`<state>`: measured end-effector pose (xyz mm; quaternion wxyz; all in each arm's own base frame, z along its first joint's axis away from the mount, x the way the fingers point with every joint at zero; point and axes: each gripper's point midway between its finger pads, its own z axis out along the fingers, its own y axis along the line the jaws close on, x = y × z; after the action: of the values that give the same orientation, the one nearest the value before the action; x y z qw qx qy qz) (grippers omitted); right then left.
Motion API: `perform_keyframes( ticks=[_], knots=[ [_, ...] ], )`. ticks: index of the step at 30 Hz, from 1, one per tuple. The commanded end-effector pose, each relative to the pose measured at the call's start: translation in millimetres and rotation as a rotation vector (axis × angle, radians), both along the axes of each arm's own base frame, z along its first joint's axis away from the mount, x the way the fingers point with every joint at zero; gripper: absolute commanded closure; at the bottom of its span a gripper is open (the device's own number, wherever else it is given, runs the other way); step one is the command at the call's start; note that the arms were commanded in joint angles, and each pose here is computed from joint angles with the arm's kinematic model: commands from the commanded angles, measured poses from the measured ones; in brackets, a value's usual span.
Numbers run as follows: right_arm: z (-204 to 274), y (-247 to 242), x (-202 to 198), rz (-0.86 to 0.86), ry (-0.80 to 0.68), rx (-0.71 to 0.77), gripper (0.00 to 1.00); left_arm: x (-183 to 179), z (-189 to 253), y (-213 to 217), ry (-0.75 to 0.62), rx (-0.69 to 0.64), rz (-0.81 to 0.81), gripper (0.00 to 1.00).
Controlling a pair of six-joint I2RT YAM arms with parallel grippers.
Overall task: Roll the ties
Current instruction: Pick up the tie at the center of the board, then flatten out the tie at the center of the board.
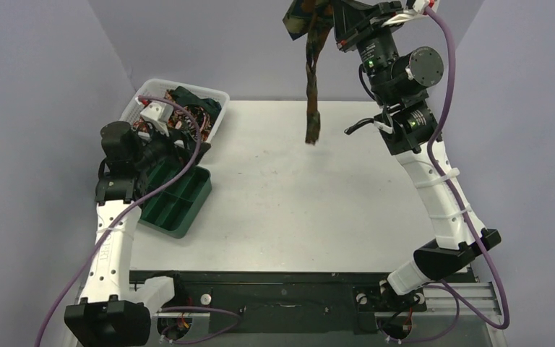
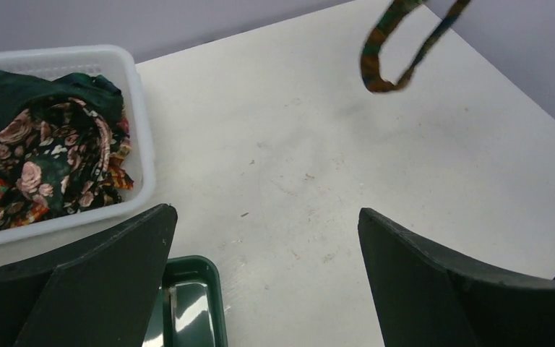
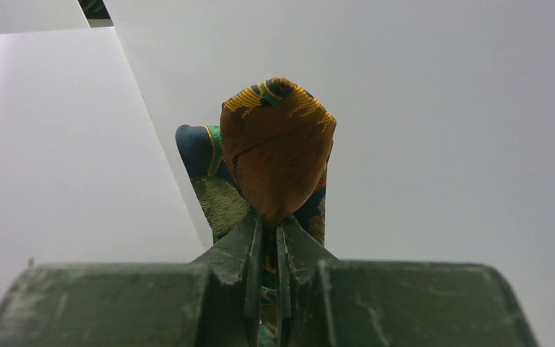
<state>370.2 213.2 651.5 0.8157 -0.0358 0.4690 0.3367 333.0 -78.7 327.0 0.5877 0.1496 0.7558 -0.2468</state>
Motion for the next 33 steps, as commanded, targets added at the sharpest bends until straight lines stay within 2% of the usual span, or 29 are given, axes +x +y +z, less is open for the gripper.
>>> perform_keyframes(
  ticks=[1,6,11,16,20,23,25,29,32,33],
  knots=[
    [35.9,-14.8,-36.6,-0.022,-0.086,0.049,1.0,-13.4,7.6,-39.4,-0.135,0.092,-0.158,0.03],
    [40.2,-20.4,-50.6,-0.045,-0.075,0.076,1.0,-48.2,-6.4,-94.6,-0.177,0.13,-0.322,0.01],
    [53.0,-15.9,-71.8,0.014,-0.077,0.126,1.0,-90.8,-4.7,-139.9,-0.208,0.082,-0.532,0.0],
    [70.7,-1.9,-99.4,0.109,-0.129,0.159,1.0,-112.8,-1.2,-157.6,-0.418,0.134,-0.642,0.01],
    [79.6,10.3,-110.8,0.158,-0.16,0.173,1.0,-107.2,-16.0,-164.0,-0.484,0.212,-0.688,0.01],
    [83.9,15.2,-113.6,0.167,-0.187,0.162,1.0,-88.7,-5.4,-161.5,-0.606,0.257,-0.618,0.02],
    [83.3,17.5,-110.6,0.159,-0.196,0.154,1.0,-73.7,-2.6,-155.1,-0.637,0.28,-0.568,0.03],
    [85.4,29.7,-113.4,0.198,-0.245,0.117,1.0,-57.1,-7.7,-148.7,-0.684,0.334,-0.619,0.03],
    [87.7,33.4,-117.1,0.225,-0.263,0.114,1.0,-53.9,-21.0,-151.6,-0.776,0.444,-0.682,0.03],
    [87.2,34.6,-116.4,0.227,-0.263,0.114,1.0,-56.9,-30.0,-156.9,-0.766,0.452,-0.724,0.03]
  ],
)
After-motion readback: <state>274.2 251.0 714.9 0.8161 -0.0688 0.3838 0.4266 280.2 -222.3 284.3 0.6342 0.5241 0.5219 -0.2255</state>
